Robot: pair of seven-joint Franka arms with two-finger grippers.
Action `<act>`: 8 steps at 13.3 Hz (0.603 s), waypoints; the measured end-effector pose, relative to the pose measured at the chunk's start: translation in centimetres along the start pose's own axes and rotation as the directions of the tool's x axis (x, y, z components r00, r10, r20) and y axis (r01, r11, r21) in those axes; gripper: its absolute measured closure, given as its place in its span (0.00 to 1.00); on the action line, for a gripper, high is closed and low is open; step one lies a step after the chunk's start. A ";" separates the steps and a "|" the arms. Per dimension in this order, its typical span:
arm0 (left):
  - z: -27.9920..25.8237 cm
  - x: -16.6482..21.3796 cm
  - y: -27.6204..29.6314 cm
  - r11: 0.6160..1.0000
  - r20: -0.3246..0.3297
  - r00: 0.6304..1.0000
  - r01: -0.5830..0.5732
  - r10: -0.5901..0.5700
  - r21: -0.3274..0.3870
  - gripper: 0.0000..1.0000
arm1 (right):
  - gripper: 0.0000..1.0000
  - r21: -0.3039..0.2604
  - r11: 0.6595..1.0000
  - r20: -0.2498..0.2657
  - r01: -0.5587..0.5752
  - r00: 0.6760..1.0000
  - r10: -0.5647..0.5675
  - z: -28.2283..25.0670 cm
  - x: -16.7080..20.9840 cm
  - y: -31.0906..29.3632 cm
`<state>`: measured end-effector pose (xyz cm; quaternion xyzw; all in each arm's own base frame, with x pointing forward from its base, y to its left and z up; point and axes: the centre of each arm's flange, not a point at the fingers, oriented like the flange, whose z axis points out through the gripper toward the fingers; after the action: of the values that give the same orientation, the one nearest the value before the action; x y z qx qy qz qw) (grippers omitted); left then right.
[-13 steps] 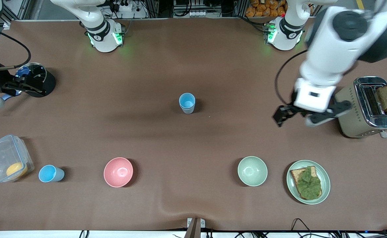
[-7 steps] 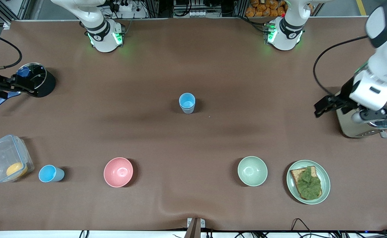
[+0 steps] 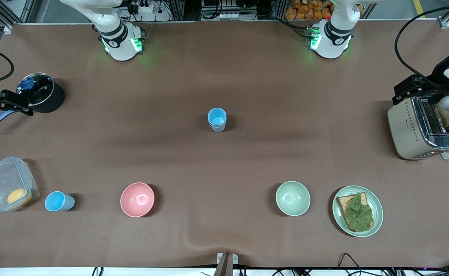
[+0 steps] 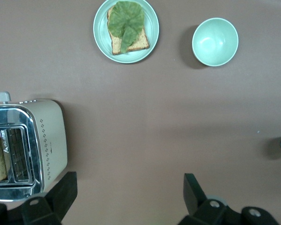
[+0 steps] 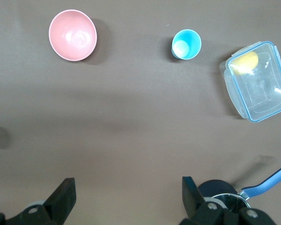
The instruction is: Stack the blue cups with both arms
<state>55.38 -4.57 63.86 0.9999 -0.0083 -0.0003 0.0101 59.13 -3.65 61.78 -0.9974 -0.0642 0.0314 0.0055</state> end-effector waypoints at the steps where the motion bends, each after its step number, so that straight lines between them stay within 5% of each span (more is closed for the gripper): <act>1: -0.2 -0.3 0.4 1.000 0.005 1.000 0.017 -0.017 0.000 0.00 | 0.00 0.001 1.000 0.000 0.001 1.000 -0.001 0.0 0.0 -0.1; 8: -0.6 -0.8 1.5 0.999 0.004 0.999 0.034 -0.034 0.001 0.00 | 0.00 0.005 1.000 0.004 0.013 1.000 -0.013 0.1 0.1 -0.7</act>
<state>54.60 -6.05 64.50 0.9999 0.0088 -0.0027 0.0099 59.13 -2.90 61.72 -0.9969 -0.0709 0.0337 0.0081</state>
